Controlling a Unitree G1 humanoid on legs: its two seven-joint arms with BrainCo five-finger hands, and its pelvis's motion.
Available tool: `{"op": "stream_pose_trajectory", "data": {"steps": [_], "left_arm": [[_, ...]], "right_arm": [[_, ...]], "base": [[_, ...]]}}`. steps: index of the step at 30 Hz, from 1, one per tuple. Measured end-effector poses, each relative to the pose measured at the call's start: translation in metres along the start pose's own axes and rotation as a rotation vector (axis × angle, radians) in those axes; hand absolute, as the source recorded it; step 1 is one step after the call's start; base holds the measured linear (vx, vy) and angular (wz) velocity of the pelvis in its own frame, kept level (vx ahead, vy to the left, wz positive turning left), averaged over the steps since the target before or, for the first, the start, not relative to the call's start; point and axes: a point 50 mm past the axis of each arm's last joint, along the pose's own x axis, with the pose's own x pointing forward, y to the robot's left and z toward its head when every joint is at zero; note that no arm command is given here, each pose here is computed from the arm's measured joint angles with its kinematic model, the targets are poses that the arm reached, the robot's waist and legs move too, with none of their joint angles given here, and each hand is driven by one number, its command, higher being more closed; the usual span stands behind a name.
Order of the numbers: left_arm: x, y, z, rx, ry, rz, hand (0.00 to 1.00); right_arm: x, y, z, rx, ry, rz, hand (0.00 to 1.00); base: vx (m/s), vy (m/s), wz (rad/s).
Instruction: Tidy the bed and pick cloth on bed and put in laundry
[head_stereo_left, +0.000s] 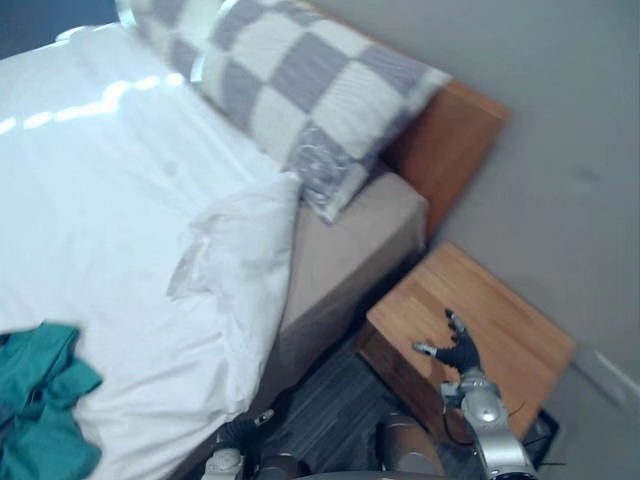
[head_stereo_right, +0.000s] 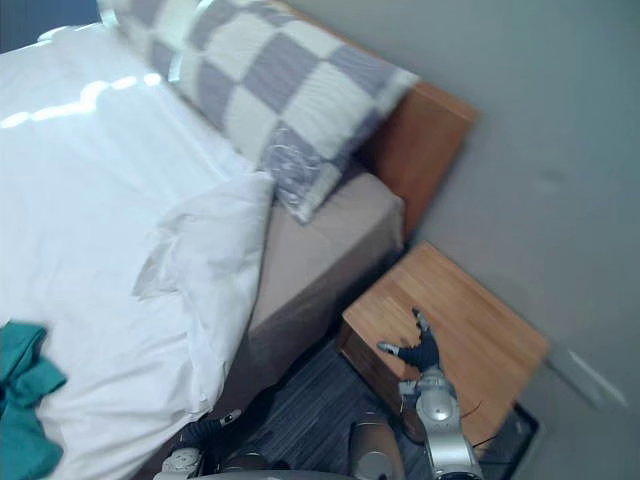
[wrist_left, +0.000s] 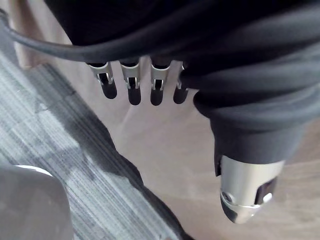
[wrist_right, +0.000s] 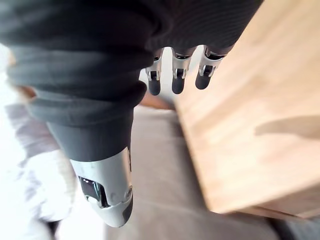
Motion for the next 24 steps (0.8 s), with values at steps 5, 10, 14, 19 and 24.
{"op": "stream_pose_trajectory", "data": {"steps": [5,10,14,19,24], "left_arm": [[-0.001,-0.007,0.004,-0.007,-0.019,-0.028,0.0],[0.0,-0.002,0.005,-0.044,-0.019,-0.011,0.0],[0.002,0.007,0.006,-0.056,-0.017,0.019,0.0],[0.004,0.026,-0.003,0.065,0.009,0.048,0.0],[-0.004,0.031,-0.03,0.2,0.06,0.008,0.0]], "right_arm": [[0.022,-0.025,0.07,-0.069,-0.296,-0.053,0.0],[0.043,-0.037,0.135,-0.143,-0.553,-0.096,0.0],[0.048,-0.033,0.14,-0.161,-0.559,-0.104,0.0],[0.052,-0.037,0.16,-0.246,-0.634,-0.131,0.0],[0.065,-0.013,0.184,-0.285,-0.69,-0.05,0.0]], "base": [[0.32,-0.432,1.41],[0.08,-0.174,0.97],[-0.02,0.028,0.95],[0.03,0.11,0.76],[0.01,0.071,0.34]]}}
